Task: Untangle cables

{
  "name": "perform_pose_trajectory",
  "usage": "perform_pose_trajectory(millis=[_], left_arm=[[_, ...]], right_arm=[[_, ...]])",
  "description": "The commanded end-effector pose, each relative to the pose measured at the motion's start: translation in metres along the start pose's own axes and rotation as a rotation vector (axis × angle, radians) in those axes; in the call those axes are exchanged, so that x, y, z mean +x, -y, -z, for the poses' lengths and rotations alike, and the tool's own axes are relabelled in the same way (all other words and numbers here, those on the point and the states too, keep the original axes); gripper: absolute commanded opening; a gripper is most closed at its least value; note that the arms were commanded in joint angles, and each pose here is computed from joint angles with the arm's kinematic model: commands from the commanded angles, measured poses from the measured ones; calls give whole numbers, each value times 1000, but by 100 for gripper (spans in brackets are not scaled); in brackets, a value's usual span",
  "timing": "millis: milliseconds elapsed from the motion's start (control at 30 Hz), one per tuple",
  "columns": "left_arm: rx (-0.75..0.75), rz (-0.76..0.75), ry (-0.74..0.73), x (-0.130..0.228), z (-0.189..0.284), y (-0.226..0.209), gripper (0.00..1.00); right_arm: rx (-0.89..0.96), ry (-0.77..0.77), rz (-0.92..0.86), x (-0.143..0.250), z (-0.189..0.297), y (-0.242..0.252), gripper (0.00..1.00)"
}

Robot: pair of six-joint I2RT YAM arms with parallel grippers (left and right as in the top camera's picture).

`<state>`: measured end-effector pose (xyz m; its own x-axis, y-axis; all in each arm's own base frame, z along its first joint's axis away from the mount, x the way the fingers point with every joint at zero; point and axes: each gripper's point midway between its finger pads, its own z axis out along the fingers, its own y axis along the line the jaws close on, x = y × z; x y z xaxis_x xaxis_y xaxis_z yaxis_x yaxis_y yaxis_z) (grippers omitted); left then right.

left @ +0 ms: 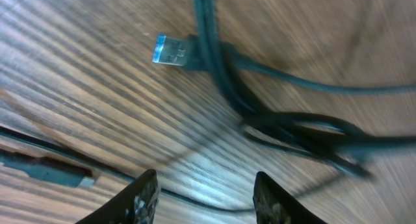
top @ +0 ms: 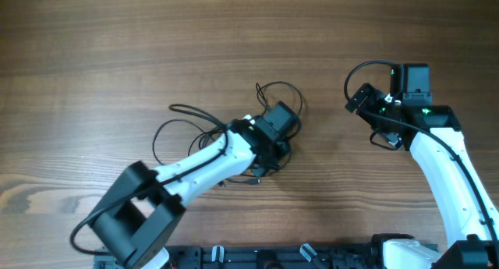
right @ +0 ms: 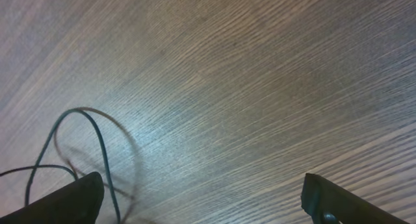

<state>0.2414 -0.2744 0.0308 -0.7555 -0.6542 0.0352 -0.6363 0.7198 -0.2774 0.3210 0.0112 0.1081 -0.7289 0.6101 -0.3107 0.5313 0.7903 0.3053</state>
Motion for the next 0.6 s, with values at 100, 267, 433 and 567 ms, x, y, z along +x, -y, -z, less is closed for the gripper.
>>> perform_pose_trajectory(millis=[100, 267, 433, 567], left_arm=[[-3, 107, 229, -25, -12, -2, 59], [47, 111, 250, -29, -13, 11, 46], [40, 110, 252, -29, -28, 11, 35], [34, 110, 253, -30, -34, 10, 31]], right_arm=[[18, -6, 57, 1, -2, 4, 100], [21, -10, 58, 1, -3, 4, 100], [29, -21, 57, 2, -8, 5, 100], [32, -26, 57, 3, -9, 6, 100]])
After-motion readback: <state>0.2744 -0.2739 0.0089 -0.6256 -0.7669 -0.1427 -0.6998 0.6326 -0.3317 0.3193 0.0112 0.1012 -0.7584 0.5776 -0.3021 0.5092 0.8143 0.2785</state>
